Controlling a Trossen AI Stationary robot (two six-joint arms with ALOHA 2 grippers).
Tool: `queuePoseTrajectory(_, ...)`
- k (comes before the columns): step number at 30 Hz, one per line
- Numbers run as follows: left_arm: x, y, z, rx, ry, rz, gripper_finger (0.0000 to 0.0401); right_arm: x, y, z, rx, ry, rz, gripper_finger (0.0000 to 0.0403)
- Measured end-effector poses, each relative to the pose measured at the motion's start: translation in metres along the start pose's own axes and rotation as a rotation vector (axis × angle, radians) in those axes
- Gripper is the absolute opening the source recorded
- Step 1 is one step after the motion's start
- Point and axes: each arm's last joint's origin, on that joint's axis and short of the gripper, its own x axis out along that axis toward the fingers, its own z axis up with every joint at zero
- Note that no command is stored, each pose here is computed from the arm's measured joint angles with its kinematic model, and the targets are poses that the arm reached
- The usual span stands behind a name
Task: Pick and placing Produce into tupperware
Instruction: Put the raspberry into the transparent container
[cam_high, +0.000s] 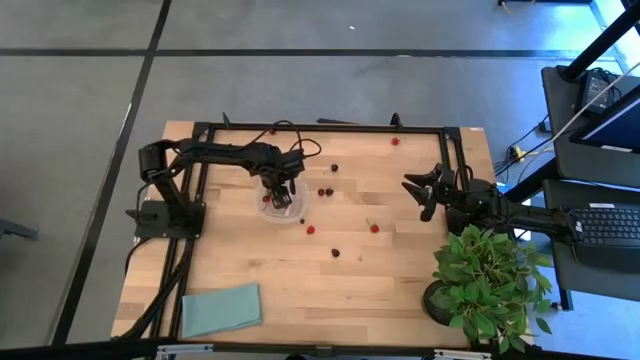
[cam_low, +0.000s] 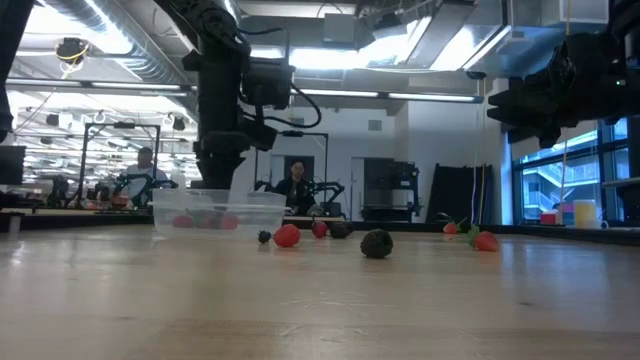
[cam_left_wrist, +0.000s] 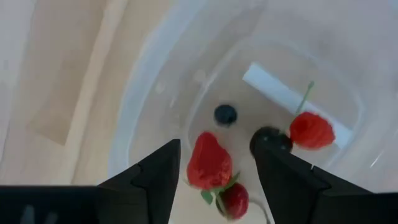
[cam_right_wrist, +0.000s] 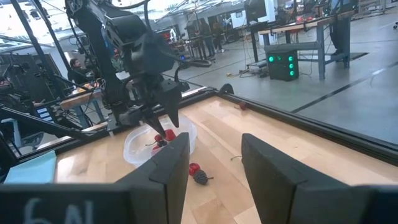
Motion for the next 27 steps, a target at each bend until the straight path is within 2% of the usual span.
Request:
queuePoseTrajectory(3,0.0,0.001,-0.005,0.007,0.053,0.007,0.02,0.0,0.0,0.0,0.0,0.0,0.0,0.0149)
queuePoseTrajectory(12,-0.001,0.0,-0.014,0.122,0.142,0.01,0.02,0.0,0.0,0.0,0.004,0.0,0.0,0.0149)
queuePoseTrajectory(23,-0.002,0.001,-0.02,0.129,0.21,0.016,0.0199,0.0,0.0,0.0,0.006,0.0,0.0,0.0149)
queuePoseTrajectory(27,-0.003,0.003,-0.024,0.139,0.248,0.066,0.0199,0.0,0.0,0.0,0.007,0.0,0.0,0.0149)
